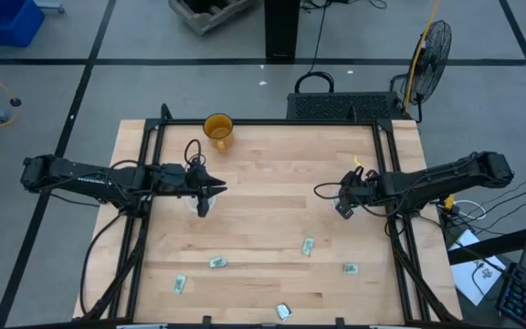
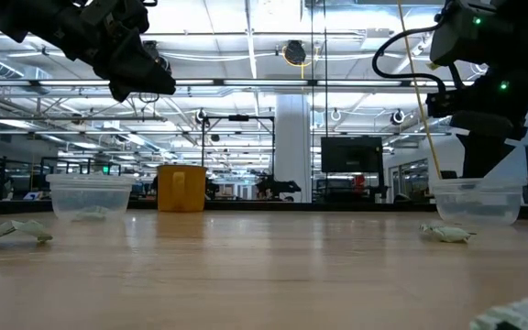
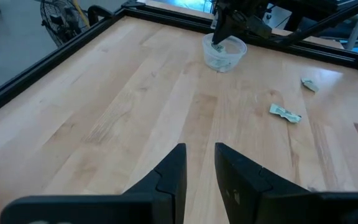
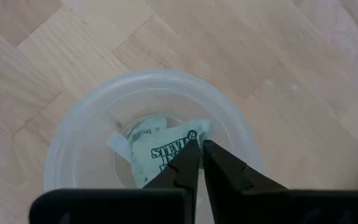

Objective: Pick and place items into bin
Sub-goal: Put the stevia packet into the right transparent bin, then put the stevia packet into the left transparent bin

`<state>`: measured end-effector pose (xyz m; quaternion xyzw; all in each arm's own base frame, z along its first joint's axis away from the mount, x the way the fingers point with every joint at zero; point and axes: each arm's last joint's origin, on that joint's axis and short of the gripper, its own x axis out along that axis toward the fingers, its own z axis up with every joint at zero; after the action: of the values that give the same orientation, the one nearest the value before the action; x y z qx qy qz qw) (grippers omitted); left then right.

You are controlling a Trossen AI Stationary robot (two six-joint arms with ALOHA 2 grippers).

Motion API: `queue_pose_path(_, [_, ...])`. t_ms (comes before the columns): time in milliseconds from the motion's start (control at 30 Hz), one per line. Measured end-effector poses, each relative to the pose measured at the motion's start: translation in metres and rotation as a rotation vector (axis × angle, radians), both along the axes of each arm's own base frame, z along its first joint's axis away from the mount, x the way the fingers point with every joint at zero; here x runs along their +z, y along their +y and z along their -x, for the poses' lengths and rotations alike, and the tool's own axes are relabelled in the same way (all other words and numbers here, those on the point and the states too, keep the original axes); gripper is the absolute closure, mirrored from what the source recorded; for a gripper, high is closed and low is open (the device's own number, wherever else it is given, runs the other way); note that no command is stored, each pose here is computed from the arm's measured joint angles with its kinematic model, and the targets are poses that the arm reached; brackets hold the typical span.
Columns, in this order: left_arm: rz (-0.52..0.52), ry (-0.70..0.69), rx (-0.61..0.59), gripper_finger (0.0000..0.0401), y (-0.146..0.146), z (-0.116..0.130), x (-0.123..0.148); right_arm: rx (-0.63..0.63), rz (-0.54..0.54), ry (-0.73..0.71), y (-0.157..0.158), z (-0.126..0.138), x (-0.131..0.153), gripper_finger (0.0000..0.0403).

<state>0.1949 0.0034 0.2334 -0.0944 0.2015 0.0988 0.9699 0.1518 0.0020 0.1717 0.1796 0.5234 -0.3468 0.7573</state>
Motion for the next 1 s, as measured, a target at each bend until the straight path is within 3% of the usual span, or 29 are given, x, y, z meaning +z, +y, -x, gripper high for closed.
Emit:
queue_pose_path(433, [0.001,0.000,0.000,0.0313,0.000,0.000,0.000,0.000,-0.002,0.000,0.000,0.000,0.000,0.0354])
queue_pose_path(633, [0.003,0.000,0.001,0.0313,0.000,0.000,0.000,0.015,-0.080,0.002,0.002,0.000,0.000,0.0353])
queue_pose_path(1000, [0.007,-0.002,0.003,0.0313,0.000,0.000,0.000,0.050,-0.104,-0.117,0.002,0.005,0.014,0.0359])
